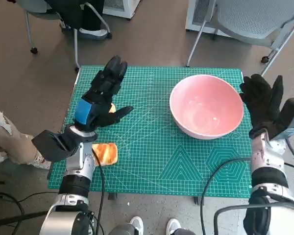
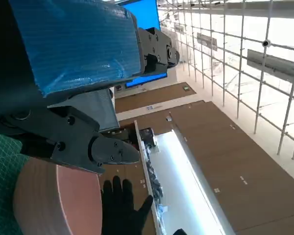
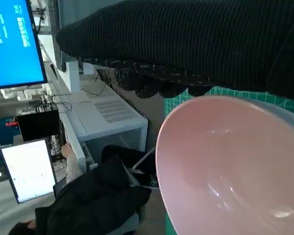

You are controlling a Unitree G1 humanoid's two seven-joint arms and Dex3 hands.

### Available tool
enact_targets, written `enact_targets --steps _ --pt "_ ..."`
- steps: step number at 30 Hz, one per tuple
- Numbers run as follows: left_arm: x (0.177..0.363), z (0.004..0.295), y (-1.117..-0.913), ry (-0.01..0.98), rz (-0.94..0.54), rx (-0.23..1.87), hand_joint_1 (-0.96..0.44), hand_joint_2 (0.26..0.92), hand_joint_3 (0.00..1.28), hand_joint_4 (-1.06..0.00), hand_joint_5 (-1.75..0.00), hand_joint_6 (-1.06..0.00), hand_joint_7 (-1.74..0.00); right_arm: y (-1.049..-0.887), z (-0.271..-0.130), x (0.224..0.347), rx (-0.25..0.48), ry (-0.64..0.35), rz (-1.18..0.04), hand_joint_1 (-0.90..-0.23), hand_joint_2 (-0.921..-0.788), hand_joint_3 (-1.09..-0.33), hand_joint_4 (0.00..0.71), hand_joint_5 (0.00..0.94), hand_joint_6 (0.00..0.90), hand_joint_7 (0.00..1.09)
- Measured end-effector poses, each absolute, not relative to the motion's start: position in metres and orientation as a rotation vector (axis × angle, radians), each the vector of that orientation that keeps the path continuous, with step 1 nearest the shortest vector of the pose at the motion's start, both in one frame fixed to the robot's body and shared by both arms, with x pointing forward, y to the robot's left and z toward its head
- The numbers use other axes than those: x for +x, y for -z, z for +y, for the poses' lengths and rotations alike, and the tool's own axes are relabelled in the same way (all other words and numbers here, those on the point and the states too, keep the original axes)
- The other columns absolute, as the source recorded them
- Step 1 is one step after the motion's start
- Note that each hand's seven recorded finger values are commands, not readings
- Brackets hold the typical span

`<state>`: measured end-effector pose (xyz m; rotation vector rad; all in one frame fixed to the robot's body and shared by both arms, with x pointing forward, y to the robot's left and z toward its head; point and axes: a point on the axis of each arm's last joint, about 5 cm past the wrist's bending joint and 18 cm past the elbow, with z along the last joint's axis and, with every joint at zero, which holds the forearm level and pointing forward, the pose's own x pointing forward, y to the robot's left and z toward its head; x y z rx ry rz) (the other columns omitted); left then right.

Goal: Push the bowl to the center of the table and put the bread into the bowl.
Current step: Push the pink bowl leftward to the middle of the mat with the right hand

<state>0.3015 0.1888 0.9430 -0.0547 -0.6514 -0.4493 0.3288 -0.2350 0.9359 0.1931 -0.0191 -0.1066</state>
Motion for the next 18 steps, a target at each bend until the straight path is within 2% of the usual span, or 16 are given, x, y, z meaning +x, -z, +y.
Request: enact_targets --steps 18 --pt "0.301 0.192 -0.944 0.447 -0.649 -0.044 -0.29 0.921 0.19 -0.07 0.0 -0.19 0.0 -0.931 -0.217 0.331 0.192 0.045 -0.008 -0.654 -0.921 -0.849 0.167 0.005 0.236 0.07"
